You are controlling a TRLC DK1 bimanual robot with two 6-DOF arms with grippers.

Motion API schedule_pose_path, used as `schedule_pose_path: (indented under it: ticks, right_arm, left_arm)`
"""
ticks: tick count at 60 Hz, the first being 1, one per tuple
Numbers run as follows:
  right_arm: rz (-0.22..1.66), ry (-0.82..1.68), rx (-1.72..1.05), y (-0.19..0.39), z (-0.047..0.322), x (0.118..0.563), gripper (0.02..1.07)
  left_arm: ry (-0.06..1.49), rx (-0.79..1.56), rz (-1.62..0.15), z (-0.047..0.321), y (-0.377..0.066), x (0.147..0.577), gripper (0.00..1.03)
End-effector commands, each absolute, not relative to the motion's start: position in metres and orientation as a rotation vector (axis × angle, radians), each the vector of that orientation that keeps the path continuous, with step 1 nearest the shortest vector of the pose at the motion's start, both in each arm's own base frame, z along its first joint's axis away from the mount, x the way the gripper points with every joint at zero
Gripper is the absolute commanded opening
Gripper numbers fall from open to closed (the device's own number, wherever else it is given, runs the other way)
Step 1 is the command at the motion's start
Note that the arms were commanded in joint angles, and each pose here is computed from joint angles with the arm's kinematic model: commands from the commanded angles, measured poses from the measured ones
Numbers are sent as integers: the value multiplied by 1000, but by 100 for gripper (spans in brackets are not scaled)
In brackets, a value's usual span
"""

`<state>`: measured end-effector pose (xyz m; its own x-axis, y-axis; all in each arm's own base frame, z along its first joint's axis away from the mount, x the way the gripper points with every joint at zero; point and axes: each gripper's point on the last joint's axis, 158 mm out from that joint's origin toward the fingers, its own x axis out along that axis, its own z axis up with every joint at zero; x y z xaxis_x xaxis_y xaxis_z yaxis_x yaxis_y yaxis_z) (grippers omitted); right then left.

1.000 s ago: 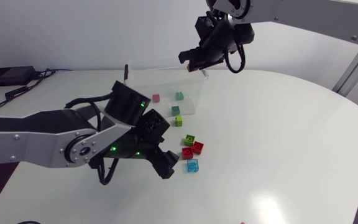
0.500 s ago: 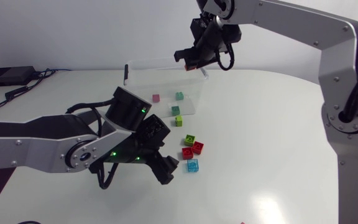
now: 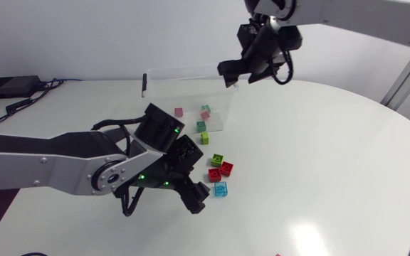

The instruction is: Place the duplo bricks in the container

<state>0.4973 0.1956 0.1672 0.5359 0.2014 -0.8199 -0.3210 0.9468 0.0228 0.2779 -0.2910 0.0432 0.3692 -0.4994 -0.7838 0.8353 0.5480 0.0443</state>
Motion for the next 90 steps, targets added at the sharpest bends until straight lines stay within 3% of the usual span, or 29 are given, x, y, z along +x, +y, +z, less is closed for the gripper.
schedule_pose_path:
  ticks: [1,17,35,58,66,90]
  right_arm:
    - [319,915,-129,177,192,469,97]
    - [370,964,-157,147,169,382,97]
    - [378,1018,-99,103,133,322,97]
    - [357,1021,-52,77,117,300,97]
    - [356,1020,-45,75,116,296,97]
    - [352,1021,-40,72,111,293,97]
  left_arm:
    - [804,506,-920,41,-304,281,86]
    - [841,547,-966,26,-326,274,86]
    - [1022,547,-990,-2,-340,275,86]
    - [1292,394,-815,-9,-346,286,85]
    - [1378,367,-753,-15,-343,284,80]
    - [1471,362,-696,-36,-344,283,77]
